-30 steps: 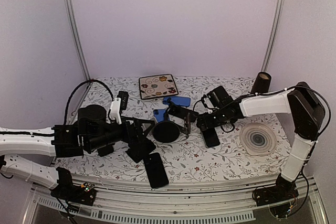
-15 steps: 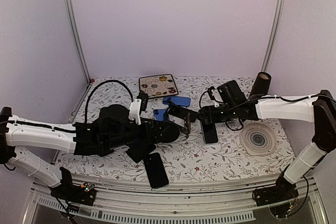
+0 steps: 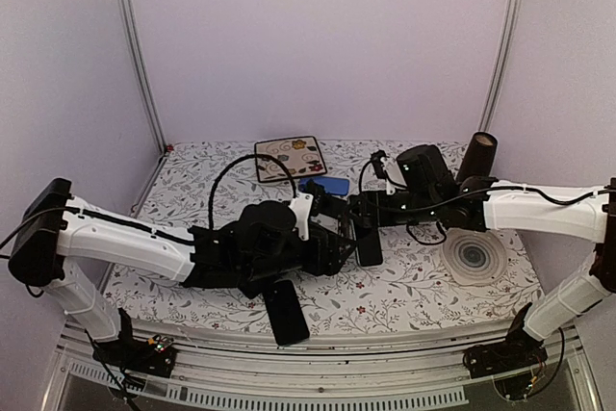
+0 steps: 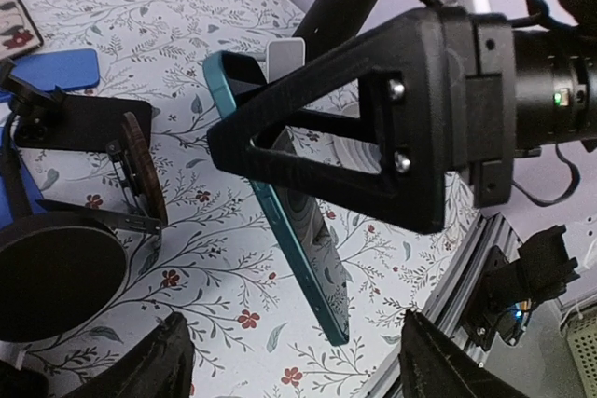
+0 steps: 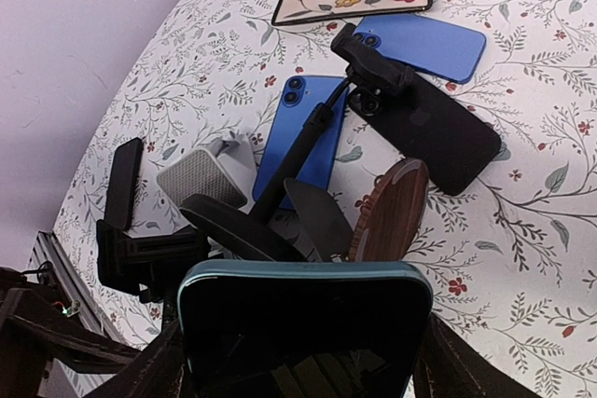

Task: Place the phone on the phone stand
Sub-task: Pass from the right arm to the left

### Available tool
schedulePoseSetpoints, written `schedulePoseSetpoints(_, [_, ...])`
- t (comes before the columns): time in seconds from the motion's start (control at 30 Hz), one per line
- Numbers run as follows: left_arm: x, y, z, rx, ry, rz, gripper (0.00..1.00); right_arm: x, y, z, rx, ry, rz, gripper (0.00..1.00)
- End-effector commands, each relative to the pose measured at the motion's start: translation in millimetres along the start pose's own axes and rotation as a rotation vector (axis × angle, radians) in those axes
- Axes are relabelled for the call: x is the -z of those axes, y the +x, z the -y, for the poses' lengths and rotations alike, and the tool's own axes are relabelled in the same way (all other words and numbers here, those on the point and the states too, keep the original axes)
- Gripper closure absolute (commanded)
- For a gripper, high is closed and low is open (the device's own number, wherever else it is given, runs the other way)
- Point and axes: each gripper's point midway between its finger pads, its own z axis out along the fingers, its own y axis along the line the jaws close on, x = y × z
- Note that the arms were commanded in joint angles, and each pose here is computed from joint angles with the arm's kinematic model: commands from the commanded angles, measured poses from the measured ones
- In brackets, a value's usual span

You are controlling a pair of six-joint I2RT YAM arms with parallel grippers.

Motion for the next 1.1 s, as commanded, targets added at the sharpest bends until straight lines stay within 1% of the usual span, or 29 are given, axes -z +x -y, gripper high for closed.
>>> schedulePoseSetpoints(0.0, [-12,2,5,0.056,-0.007,0.01,0.26,15,-23,-23,-0.026,-0.044,0.101,0.6])
schedulePoseSetpoints(0.2, [-23,11,8,0.088,-0.003,-0.003,0.33,19,-22,-35,-0.038,-0.063,0.11,0.6])
schedulePoseSetpoints(0.43, [-32,19,16,0.113,0.036,-0.018,0.4,21,-19,-38,-0.053,-0.075,0.116,0.6])
schedulePoseSetpoints(0.57, [-37,23,21,0.13,0.066,-0.027,0.47,24,-17,-37,-0.06,-0.072,0.123,0.6])
schedulePoseSetpoints(0.67, [-42,26,25,0.139,0.084,-0.035,0.55,26,-17,-36,-0.067,-0.077,0.128,0.6])
schedulePoseSetpoints(0.77, [-45,28,28,0.147,0.099,-0.04,0.67,28,-15,-35,-0.07,-0.079,0.127,0.6])
schedulePoseSetpoints(0.97, [-46,27,30,0.146,0.109,-0.037,1.0,31,-10,-31,-0.072,-0.071,0.129,0.59])
schedulePoseSetpoints(1.07, [-46,27,32,0.127,0.119,-0.036,1.0,33,-7,-29,-0.074,-0.069,0.128,0.58])
